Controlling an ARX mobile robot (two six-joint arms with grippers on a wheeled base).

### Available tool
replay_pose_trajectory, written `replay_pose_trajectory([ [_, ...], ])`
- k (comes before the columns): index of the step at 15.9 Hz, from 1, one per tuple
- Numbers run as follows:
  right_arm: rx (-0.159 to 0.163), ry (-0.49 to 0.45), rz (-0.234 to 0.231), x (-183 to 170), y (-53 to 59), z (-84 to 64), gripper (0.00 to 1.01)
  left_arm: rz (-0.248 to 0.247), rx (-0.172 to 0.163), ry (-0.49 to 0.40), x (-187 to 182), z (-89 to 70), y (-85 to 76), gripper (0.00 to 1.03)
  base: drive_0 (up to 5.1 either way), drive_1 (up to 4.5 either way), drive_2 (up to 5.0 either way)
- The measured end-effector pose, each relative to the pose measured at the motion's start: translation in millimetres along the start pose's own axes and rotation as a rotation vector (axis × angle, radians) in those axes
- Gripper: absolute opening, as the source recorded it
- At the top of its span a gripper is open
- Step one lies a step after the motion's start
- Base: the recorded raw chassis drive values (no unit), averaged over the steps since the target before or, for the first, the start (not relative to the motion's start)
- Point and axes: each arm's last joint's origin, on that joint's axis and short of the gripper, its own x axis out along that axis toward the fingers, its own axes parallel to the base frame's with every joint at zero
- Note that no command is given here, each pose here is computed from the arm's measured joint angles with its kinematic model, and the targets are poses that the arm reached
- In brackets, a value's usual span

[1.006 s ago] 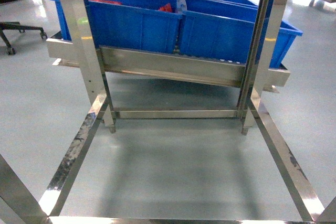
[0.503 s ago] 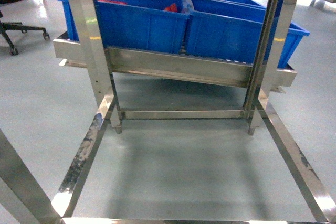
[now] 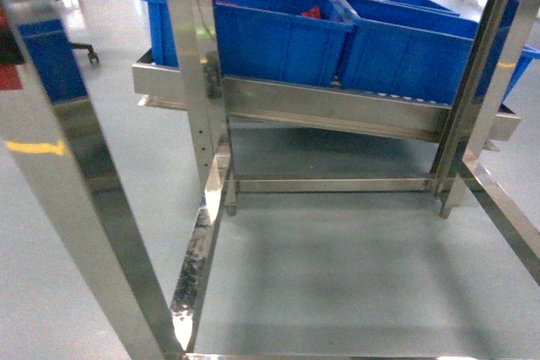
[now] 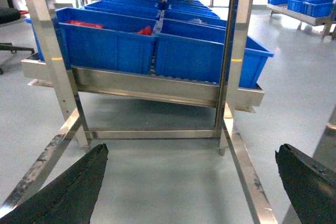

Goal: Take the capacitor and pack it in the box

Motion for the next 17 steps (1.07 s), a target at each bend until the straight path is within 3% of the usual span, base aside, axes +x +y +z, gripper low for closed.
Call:
replay_pose_trajectory([
  [17, 0.0, 0.004, 0.0, 0.0, 0.0, -0.4, 0.98, 0.002, 0.0, 0.0, 0.0, 0.0, 0.1, 0.44, -5.0, 2.46, 2.5],
])
